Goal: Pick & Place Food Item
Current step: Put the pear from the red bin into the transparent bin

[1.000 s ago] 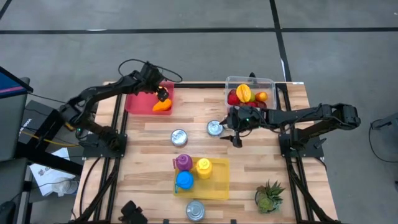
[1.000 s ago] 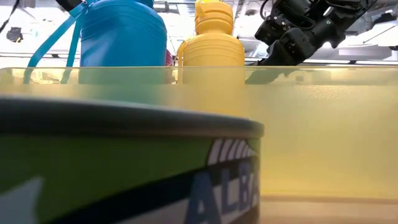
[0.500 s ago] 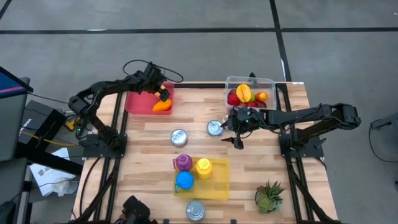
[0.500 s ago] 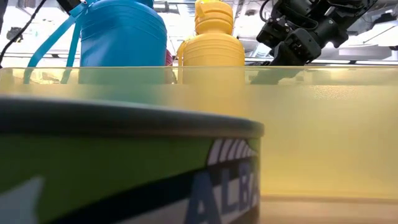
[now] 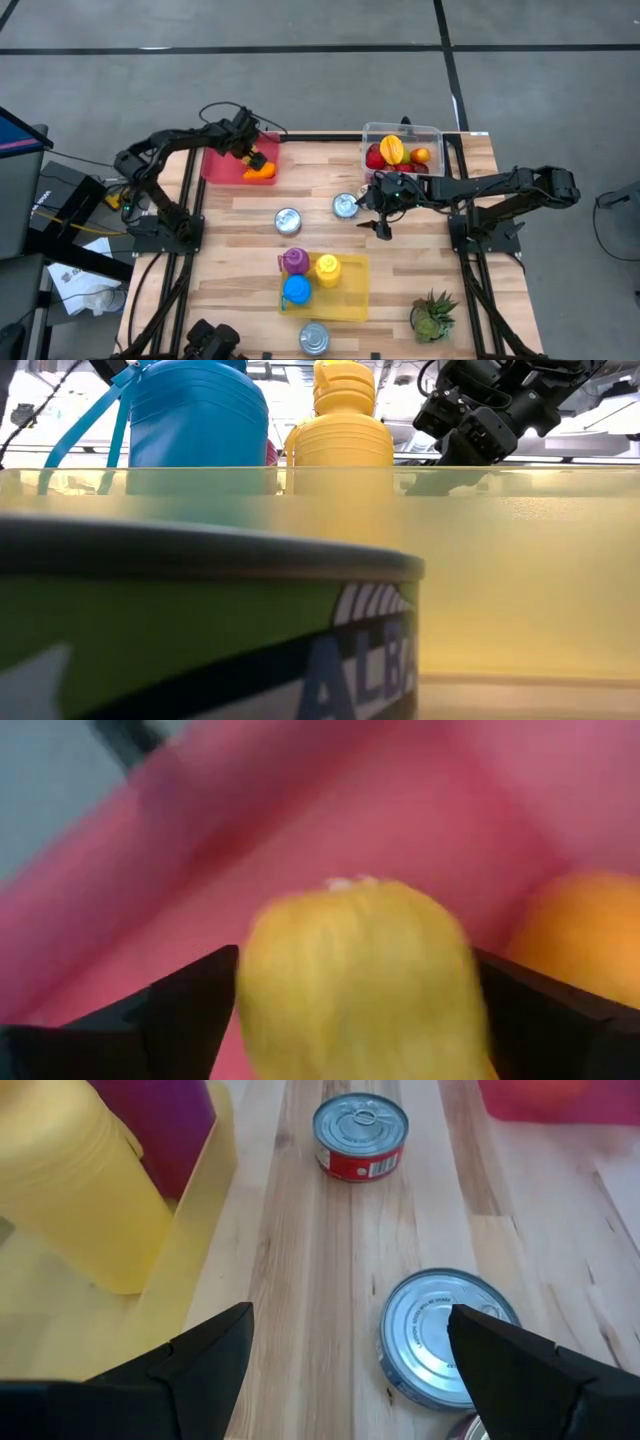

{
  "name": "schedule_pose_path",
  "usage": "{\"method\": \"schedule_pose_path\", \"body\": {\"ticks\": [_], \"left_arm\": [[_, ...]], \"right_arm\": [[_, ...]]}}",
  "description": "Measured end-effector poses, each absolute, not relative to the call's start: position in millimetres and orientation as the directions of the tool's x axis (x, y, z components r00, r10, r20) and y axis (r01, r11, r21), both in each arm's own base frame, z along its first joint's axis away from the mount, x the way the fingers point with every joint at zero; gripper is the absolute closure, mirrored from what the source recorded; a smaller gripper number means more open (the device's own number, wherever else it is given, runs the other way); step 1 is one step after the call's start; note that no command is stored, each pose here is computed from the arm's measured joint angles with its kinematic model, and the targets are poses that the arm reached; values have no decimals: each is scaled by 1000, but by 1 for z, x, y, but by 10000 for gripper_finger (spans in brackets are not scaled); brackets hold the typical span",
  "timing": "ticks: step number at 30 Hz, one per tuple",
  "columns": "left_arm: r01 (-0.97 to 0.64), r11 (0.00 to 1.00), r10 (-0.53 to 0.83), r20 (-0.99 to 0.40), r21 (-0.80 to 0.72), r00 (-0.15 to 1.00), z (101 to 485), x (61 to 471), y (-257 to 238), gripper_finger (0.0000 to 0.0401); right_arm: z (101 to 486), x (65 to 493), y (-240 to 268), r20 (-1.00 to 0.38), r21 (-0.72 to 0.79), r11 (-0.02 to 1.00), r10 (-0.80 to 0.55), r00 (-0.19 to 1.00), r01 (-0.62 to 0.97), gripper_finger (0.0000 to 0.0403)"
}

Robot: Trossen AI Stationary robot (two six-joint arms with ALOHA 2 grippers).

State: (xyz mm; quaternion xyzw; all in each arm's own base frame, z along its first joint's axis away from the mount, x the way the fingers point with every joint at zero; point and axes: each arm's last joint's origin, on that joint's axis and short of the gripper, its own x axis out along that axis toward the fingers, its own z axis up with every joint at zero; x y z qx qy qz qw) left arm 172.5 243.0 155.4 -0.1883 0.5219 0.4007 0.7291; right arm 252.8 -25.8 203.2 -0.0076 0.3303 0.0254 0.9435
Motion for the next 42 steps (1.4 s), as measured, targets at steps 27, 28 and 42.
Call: {"method": "schedule_pose_path", "body": {"ticks": [27, 28, 42], "left_arm": [[-700, 712, 589, -593, 58, 549, 243, 215, 202, 143], [-658, 752, 574, -541, 49, 615, 248, 224, 198, 143], [-273, 962, 267, -236, 7, 934, 258, 329, 203, 144]], "right_arm": [[210, 258, -27, -553, 11, 999, 33, 832, -32, 85], [214, 260, -27, -515, 3, 999, 34, 857, -37, 86], [283, 256, -8, 20, -247, 969, 8, 1000, -3, 97]]}}
